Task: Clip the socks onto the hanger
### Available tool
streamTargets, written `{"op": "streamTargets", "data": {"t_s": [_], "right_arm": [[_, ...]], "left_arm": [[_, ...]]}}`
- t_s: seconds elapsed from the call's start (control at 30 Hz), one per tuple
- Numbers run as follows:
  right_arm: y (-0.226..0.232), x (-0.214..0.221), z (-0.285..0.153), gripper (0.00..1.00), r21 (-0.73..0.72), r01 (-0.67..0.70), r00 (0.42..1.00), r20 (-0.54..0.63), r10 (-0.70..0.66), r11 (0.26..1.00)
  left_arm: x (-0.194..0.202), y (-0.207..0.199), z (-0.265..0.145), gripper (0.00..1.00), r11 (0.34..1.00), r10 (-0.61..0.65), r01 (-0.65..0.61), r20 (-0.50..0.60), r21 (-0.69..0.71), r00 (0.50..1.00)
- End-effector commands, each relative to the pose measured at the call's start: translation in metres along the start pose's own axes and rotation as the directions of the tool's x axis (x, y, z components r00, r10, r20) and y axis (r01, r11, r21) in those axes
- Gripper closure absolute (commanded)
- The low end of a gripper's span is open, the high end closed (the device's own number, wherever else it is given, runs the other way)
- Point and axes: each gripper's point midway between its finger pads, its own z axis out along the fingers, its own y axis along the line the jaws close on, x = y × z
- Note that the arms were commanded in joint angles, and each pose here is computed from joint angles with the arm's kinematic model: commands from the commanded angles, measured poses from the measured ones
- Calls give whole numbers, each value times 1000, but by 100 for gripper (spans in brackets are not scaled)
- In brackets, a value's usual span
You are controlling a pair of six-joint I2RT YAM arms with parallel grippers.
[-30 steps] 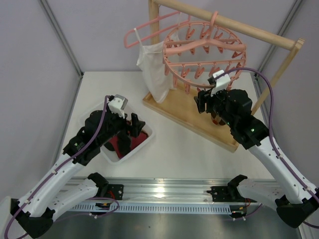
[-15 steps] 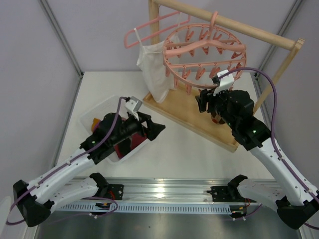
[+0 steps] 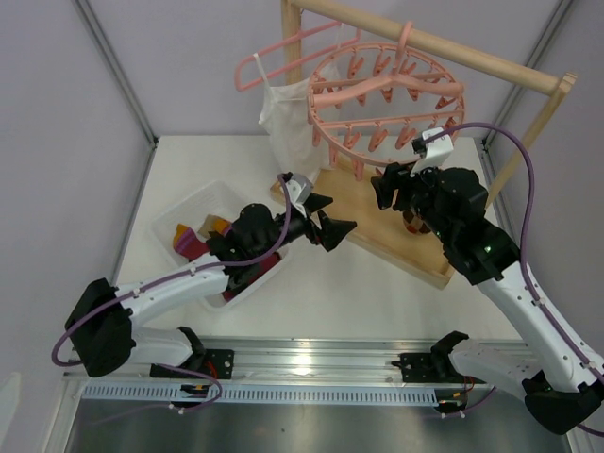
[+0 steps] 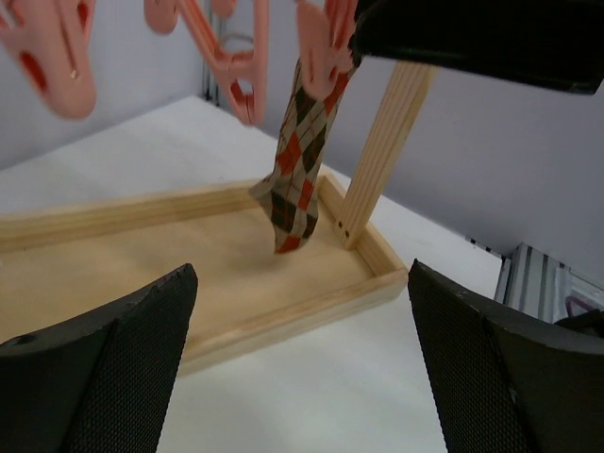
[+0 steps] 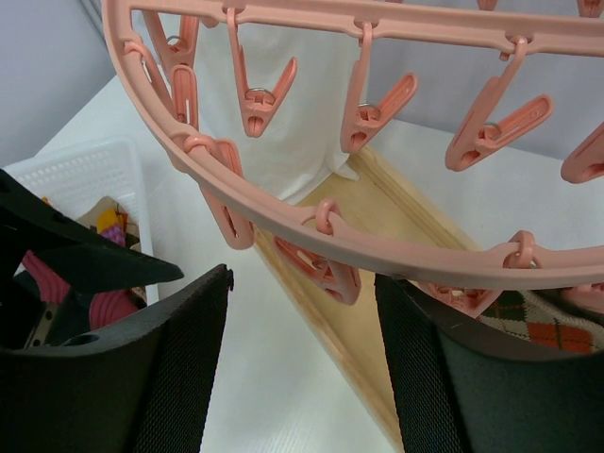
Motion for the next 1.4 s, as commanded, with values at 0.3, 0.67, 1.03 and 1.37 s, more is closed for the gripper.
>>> {"op": "streamTargets", "data": {"t_s": [0.3,0.67,1.03,1.37], "right_arm": [[3,-20,-7,35,0,-57,998,34,57,998],[3,-22,-10,36,4,-53,998,30,53,999],[-3,-19,-5,38,35,-51,998,35,50,998],[-4,-19,2,38,49,-42,998,49,39,998]], "left_arm": [[-74,-25,44,14,975,154,-191,275,115,949],[-76,-25,63,20,959,208,-251,279,129,937],[-75,-29,69,30,954,212,-259,269,152,939],[-73,-30,69,31,955,201,-249,261,164,944]]}}
